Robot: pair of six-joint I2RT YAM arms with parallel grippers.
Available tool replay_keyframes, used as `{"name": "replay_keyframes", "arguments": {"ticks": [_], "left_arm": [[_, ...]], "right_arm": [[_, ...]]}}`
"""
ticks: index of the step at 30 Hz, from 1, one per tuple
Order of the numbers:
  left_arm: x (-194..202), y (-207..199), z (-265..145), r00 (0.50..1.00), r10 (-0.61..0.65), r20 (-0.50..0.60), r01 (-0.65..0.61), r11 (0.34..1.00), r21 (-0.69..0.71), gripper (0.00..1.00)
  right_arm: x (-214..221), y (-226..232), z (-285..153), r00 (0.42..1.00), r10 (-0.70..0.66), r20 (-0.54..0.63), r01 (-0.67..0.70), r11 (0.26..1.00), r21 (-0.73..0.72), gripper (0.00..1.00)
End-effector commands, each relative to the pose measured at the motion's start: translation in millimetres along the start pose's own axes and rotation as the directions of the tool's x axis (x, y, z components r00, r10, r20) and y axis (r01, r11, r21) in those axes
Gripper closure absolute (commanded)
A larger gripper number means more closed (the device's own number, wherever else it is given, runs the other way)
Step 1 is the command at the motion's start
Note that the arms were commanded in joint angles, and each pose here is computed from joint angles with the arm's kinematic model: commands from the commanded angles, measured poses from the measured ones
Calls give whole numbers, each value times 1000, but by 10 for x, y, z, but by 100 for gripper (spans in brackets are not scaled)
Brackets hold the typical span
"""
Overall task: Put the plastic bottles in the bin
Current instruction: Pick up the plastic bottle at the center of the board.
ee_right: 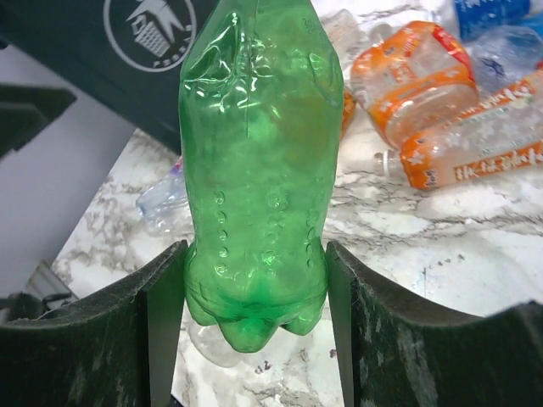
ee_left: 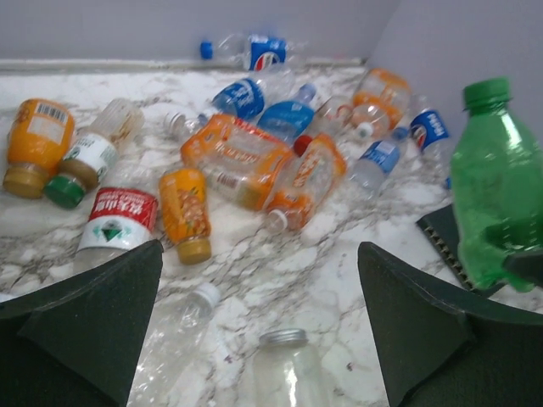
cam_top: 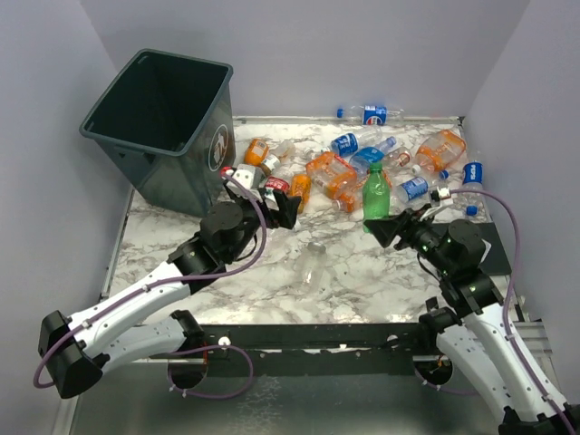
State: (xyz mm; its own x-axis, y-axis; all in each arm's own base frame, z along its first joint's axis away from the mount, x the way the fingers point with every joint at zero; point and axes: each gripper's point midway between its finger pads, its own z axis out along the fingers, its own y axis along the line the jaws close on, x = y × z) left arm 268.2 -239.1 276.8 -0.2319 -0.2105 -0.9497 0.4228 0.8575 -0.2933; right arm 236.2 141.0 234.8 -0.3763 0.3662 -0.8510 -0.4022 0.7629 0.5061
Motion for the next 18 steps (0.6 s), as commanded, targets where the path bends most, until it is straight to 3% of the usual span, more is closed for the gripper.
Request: {"name": "replay_keyframes", "arguments": {"ticks": [1, 9, 18], "left_arm": [[-630, -396, -124, 974, -133, 185, 97, 977, 191, 1], [-896, -1009, 6, 968, -201, 150, 122, 900, 420, 1], [-1108, -1190, 84, 941, -324, 99, 249, 858, 449, 1]], "right_arm": [[-153, 280, -41, 988, -149, 41, 153, 980, -127, 58], [-155, 864, 158, 972, -209, 104, 231, 924, -305, 59], [-168, 1105, 140, 963, -186, 194, 247, 898, -364, 59]]}}
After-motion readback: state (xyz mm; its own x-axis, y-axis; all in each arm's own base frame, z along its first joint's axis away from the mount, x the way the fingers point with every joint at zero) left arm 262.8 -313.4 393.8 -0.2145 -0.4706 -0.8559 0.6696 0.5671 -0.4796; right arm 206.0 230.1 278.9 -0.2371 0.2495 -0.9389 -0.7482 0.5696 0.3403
